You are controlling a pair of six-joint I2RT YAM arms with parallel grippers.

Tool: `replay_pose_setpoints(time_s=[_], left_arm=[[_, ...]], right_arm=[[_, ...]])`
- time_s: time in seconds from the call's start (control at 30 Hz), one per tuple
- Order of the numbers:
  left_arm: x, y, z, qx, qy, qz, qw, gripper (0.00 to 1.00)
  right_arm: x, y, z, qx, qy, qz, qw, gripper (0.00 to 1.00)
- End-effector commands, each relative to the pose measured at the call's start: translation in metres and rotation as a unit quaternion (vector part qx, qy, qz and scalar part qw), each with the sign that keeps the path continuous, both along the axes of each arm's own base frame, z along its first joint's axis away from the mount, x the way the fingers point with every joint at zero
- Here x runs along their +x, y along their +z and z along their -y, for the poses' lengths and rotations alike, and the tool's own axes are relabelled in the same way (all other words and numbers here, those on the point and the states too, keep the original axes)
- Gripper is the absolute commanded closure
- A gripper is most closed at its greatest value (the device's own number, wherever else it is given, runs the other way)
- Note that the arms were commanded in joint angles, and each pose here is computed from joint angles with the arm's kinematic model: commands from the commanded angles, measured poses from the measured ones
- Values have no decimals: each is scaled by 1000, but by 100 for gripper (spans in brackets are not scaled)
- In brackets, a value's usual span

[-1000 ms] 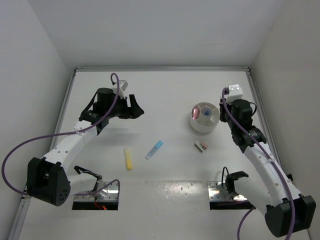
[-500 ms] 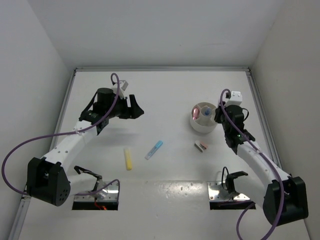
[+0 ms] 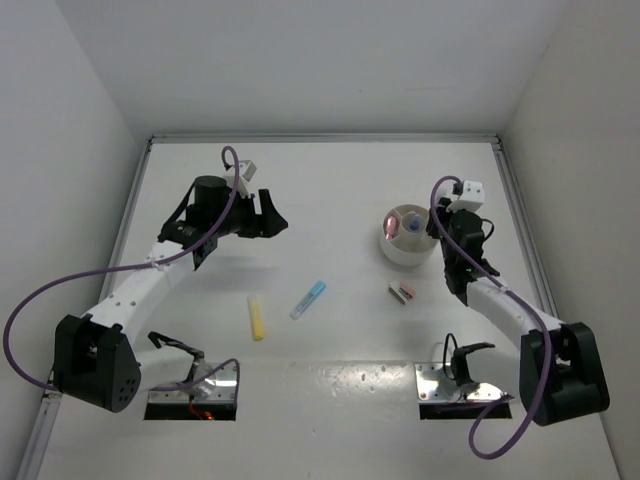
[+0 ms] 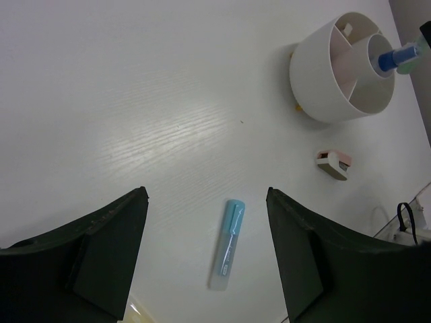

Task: Sort the stationery into containers
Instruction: Place the pen in the storage box.

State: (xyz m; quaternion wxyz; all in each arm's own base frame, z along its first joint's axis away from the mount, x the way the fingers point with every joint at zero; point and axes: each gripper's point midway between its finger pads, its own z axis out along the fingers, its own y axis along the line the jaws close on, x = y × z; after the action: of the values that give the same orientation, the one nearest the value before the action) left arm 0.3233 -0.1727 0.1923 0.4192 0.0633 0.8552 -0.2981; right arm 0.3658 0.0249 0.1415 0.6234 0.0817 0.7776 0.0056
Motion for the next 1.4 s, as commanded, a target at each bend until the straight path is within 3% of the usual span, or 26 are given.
replay_pose_setpoints(time_s=[0.0, 0.5, 0.8, 1.03, 1.17, 1.3, 1.37], left_arm=[[3, 9, 1, -6, -7, 23, 1000, 23], [2, 10, 2, -8, -11, 22, 1000, 23], [2, 12, 4, -12, -15, 26, 999, 23], [2, 6, 7, -13, -23, 15, 1000, 22], [2, 6, 7, -13, -23, 15, 1000, 22], [2, 6, 7, -13, -23, 15, 1000, 22], [1, 3, 8, -14, -27, 10, 999, 23]], right_arm=[[14, 31, 4, 12, -18, 76, 997, 100], [24, -3, 10, 1, -33, 30, 999, 100], [27, -25, 9, 8, -25, -14, 1000, 79], [24, -11, 1, 15, 8, 8, 1000, 42], [21, -1, 2, 14, 13, 22, 1000, 40], [16, 37, 6, 4, 11, 80, 997, 40], [9, 59, 10, -9, 5, 111, 994, 50]])
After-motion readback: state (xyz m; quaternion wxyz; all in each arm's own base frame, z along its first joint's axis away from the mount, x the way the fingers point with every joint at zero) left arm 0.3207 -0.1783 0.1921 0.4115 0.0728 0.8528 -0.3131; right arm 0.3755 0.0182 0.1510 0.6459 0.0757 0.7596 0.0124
